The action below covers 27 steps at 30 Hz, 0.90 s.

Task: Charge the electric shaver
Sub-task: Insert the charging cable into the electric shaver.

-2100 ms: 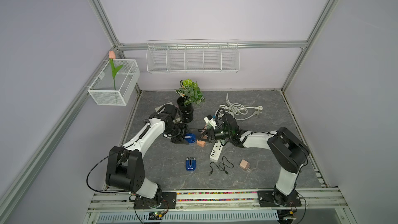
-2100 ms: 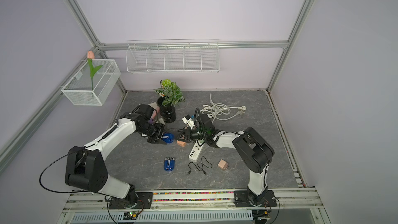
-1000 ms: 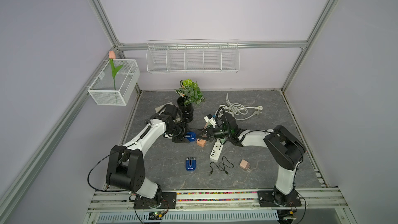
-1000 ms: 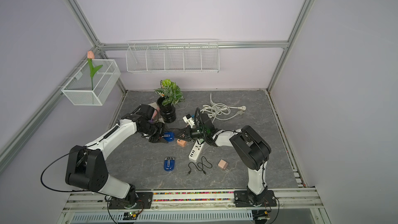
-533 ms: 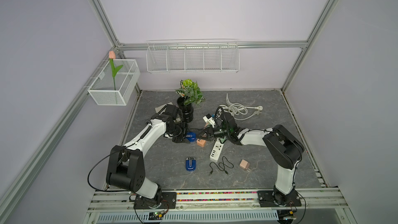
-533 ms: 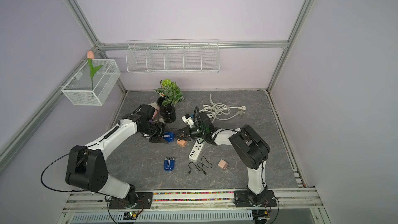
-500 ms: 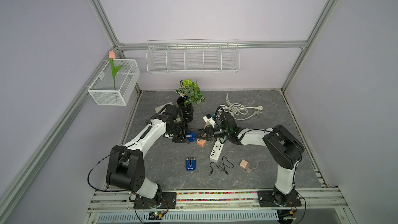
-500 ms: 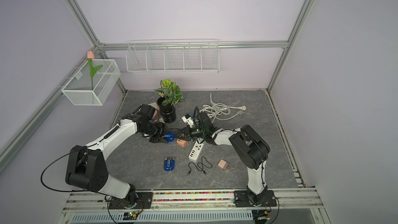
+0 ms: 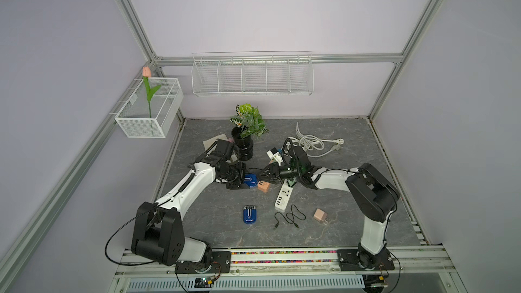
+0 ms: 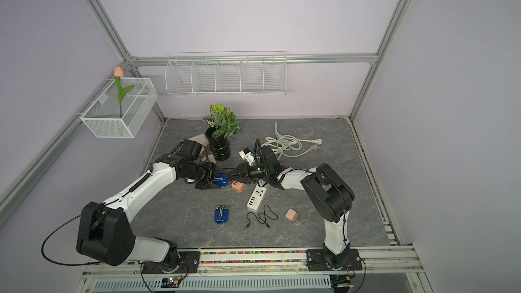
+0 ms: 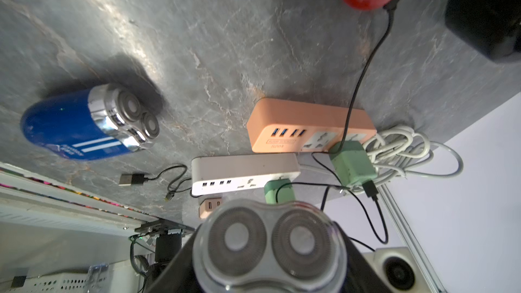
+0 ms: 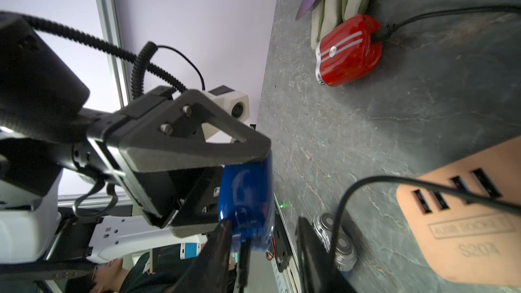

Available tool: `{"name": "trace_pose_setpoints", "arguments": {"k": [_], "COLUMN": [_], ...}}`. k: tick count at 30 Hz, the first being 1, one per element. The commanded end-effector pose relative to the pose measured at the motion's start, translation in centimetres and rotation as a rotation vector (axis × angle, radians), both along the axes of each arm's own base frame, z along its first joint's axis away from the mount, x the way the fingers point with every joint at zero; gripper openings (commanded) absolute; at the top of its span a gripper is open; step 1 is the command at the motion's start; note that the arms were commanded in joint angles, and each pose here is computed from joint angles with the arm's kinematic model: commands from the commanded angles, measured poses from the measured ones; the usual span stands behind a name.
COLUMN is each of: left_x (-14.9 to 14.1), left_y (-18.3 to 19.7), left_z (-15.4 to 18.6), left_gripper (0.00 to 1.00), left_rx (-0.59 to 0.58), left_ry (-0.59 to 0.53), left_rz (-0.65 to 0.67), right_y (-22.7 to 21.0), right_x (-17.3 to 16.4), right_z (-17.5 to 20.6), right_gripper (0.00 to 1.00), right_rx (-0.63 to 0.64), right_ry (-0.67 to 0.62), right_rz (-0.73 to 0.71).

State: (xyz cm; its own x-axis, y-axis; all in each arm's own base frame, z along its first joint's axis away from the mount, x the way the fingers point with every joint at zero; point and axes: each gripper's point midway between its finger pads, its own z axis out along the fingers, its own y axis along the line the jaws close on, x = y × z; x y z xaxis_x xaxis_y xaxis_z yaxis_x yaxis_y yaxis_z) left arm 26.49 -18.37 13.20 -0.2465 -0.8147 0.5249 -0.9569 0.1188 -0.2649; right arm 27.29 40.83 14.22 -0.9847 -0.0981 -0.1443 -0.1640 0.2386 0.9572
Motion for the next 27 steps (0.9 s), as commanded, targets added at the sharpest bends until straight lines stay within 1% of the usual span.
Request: {"name": "trace_pose_setpoints", "arguments": {"k": [1,3,5,8,11,15,22,24,27], "left_x": [0.5,1.2,1.6,2.2,2.5,2.7,1.3,1.1,0.2], "left_y": [-0.3,0.0,0.3,0.8,1.9,3.5,6.4,7.0,8.0], "left_z": [1.0,0.9,0.8,0.6,0.5,-0.1,-2.9,-3.6,-4.9], "left_gripper": [0.0,0.0,0.0,0.0,0.0,0.0,0.0,0.0,0.0], "left_rx": [-0.073,-0.071,-0.067,-0.063,-0.051,-0.027,0.034,0.048,0.089], "left_ry": [-0.007,-0.021,-0.024,-0.038,-0.057,-0.08,-0.091,-0.095,-0.072], "left_rz": [0.067,0.096,0.107,0.135,0.179,0.239,0.369,0.391,0.412], "right_y": [-1.0,-1.7,-2.4,-3.7,-5.1,-7.4,-11.8,-12.7,-14.0], "right_x": [-0.2,-0.3,-0.4,-1.0,-1.5,-1.6,-1.4,-1.6,-1.7], "right_z": [2.7,3.7,4.5,5.2,5.9,7.5,8.3,8.3,7.8], "right_gripper": [0.58,0.65,0.68,0.72,0.73,0.74,0.75,0.75,0.75], "right_rx": [0.009,0.012,0.005,-0.044,-0.086,-0.135,-0.243,-0.273,-0.311], "right_ry": [-0.028,-0.023,-0.016,-0.008,-0.01,-0.059,-0.129,-0.146,-0.152], "right_rz": [-0.023,-0.032,-0.038,-0.041,-0.043,-0.08,-0.155,-0.166,-0.185]}}
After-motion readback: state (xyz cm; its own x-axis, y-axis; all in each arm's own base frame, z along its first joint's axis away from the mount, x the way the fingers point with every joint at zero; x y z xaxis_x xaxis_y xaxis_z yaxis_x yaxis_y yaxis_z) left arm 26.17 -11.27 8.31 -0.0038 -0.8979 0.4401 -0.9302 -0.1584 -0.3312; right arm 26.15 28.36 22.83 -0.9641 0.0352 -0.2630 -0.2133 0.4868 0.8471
